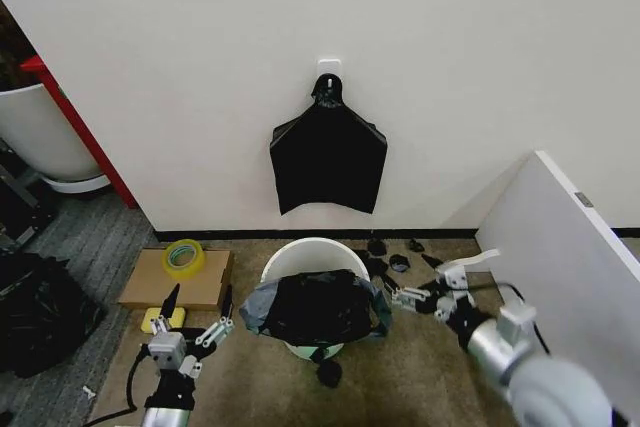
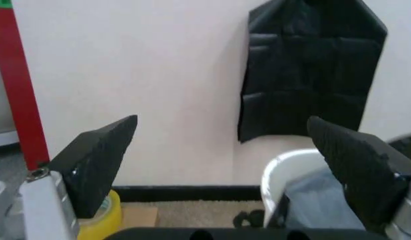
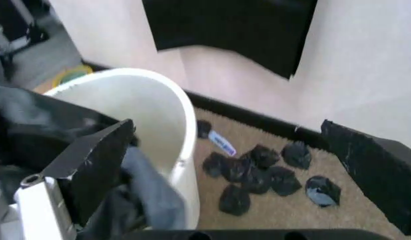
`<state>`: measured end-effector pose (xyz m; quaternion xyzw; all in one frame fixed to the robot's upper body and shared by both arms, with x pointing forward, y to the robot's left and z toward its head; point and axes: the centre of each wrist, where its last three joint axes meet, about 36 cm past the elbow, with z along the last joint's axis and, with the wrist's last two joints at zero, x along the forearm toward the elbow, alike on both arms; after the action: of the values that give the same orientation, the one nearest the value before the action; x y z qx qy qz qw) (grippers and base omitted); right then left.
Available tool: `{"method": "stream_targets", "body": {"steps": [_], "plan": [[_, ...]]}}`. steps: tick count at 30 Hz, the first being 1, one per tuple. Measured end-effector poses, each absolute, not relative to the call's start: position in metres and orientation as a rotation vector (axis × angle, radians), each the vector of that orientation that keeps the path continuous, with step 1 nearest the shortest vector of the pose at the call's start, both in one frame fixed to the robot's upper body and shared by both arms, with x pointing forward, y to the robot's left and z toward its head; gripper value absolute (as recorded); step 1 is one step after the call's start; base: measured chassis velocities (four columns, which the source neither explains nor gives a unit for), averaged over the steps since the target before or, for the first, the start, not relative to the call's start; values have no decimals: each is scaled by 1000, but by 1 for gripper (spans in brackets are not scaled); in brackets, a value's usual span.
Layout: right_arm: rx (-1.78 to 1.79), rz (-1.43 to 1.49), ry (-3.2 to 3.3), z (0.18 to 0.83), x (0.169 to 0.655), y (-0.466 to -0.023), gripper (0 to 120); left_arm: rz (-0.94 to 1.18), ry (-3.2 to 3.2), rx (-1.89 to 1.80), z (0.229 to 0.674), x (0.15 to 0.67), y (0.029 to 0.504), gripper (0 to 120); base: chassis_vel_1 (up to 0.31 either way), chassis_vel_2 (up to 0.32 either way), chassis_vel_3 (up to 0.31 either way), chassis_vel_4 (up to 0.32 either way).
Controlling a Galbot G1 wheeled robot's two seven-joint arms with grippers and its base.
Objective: Place the garbage bag over the trash bin.
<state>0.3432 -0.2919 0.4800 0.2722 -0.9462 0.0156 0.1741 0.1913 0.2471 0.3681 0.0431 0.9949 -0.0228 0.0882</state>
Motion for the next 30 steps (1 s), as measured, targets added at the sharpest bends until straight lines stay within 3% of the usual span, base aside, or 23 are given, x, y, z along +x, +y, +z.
{"method": "stream_targets", "body": {"steps": [5,10,18,30], "plan": [[906,-2,-2564,490,410,-301,100,-58,2972,116,364,181,242,100,0,0,0,0],[1053,21,-2445,490,461,-281,100,-35,2970,102,364,170,238,100,0,0,0,0],[1135,170,-2327,458,514,-237,100,-4,2974,69,368,156,239,100,0,0,0,0],[1215,281,-2245,442,551,-208,100,-48,2990,44,363,149,231,100,0,0,0,0]]}}
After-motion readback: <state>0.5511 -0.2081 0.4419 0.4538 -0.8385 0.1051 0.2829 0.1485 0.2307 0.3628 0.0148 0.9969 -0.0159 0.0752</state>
